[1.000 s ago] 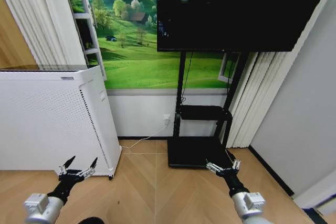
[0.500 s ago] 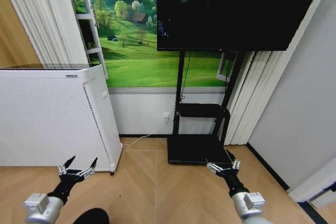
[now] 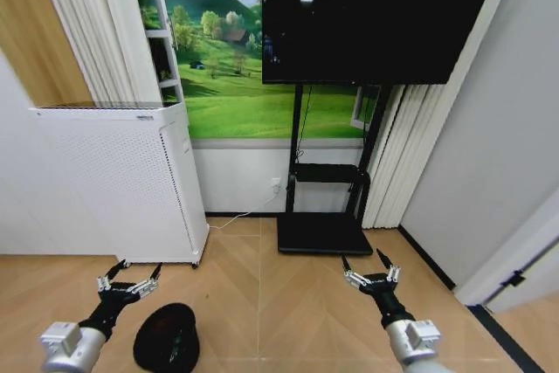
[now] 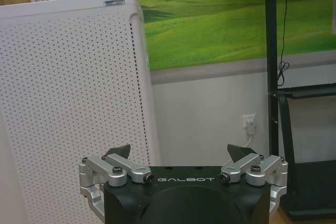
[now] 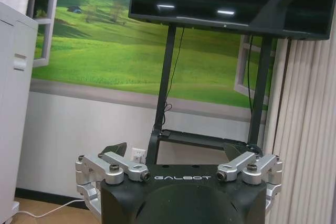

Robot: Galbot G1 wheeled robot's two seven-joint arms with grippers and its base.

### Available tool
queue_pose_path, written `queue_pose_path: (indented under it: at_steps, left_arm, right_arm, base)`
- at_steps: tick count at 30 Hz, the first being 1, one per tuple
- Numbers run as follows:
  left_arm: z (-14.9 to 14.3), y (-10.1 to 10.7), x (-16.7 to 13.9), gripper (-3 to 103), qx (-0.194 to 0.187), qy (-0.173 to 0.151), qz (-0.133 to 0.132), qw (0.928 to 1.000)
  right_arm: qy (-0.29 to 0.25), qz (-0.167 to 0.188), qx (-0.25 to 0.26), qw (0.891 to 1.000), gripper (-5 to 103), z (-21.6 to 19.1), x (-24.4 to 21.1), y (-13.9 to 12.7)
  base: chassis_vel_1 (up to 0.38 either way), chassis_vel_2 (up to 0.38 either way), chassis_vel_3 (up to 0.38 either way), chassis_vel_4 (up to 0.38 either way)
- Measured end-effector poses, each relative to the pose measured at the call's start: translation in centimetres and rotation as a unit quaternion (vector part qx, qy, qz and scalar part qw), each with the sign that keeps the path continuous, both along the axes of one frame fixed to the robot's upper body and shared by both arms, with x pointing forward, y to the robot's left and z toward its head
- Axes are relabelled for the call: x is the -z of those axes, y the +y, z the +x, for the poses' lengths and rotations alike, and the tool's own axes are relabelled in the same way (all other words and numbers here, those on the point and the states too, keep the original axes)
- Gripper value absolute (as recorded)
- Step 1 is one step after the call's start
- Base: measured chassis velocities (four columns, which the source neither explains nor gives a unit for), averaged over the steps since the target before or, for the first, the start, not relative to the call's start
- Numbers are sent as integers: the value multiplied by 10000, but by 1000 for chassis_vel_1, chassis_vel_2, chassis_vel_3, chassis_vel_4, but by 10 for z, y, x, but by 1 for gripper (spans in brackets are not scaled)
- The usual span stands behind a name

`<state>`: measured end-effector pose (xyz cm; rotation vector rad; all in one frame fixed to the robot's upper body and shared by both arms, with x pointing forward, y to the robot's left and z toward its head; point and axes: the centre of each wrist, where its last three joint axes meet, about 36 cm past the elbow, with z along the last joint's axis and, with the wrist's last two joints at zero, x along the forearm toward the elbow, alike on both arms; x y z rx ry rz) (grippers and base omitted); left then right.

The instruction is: Pick up the trash bin and place the garbage on the floor into it.

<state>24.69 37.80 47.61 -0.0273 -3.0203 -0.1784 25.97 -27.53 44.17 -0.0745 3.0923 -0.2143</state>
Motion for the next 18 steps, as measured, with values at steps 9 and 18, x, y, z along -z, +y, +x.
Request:
queue_pose_path:
  at_steps: [9, 18]
  left_arm:
    - [0, 0, 0, 100, 0, -1, 2, 10000]
    - [0, 0, 0, 100, 0, -2, 2, 10000]
  right_arm:
    - [2, 1, 0, 10000, 100, 0, 0, 0]
    - [0, 1, 0, 10000, 100, 0, 0, 0]
  base:
    - [365, -370, -364, 367]
    - [363, -353, -341, 356]
